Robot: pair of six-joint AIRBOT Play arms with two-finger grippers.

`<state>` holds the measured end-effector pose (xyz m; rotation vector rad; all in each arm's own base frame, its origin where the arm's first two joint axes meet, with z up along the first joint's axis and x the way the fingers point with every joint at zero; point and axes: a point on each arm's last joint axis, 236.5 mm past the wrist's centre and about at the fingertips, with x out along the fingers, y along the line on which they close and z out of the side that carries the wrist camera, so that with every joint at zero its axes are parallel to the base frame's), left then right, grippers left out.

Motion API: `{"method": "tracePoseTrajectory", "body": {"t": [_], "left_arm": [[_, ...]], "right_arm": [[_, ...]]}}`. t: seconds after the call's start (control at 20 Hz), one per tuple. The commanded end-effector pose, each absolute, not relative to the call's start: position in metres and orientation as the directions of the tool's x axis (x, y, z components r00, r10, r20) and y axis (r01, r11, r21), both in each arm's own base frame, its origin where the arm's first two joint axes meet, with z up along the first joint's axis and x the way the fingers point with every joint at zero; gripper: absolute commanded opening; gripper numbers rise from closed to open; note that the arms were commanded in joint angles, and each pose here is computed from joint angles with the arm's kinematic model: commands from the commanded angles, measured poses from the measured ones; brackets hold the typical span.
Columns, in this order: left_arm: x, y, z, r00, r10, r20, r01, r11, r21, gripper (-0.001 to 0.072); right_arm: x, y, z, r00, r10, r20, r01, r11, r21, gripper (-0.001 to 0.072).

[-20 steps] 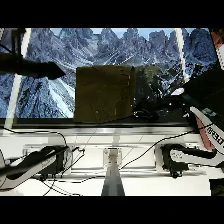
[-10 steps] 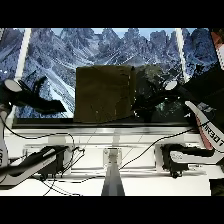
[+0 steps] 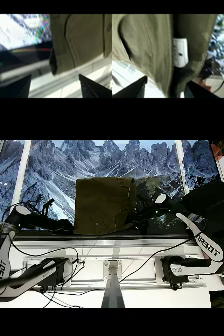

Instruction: Fold the clothes and pants, and hang the long-sleeved shirts on hangers.

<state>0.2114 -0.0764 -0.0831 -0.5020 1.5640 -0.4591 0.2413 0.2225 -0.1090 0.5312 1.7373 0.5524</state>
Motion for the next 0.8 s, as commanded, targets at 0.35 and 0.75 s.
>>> {"method": "tracePoseTrajectory", "body": {"t": [0.35,0.75], "left_arm": [[0.2,-0.095,-0.103,-0.138,-0.658,-0.741,-0.09,0.753,-0.652,0.0667],[0.23,-0.126,-0.123,-0.056,-0.756,-0.653,-0.119,0.654,-0.747,0.0412]], "right_arm": [[0.272,0.231,-0.094,-0.143,0.623,-0.769,0.004,0.777,0.629,0.0042],[0.281,0.206,-0.102,-0.135,0.51,-0.85,-0.095,0.847,0.523,0.0464]]}}
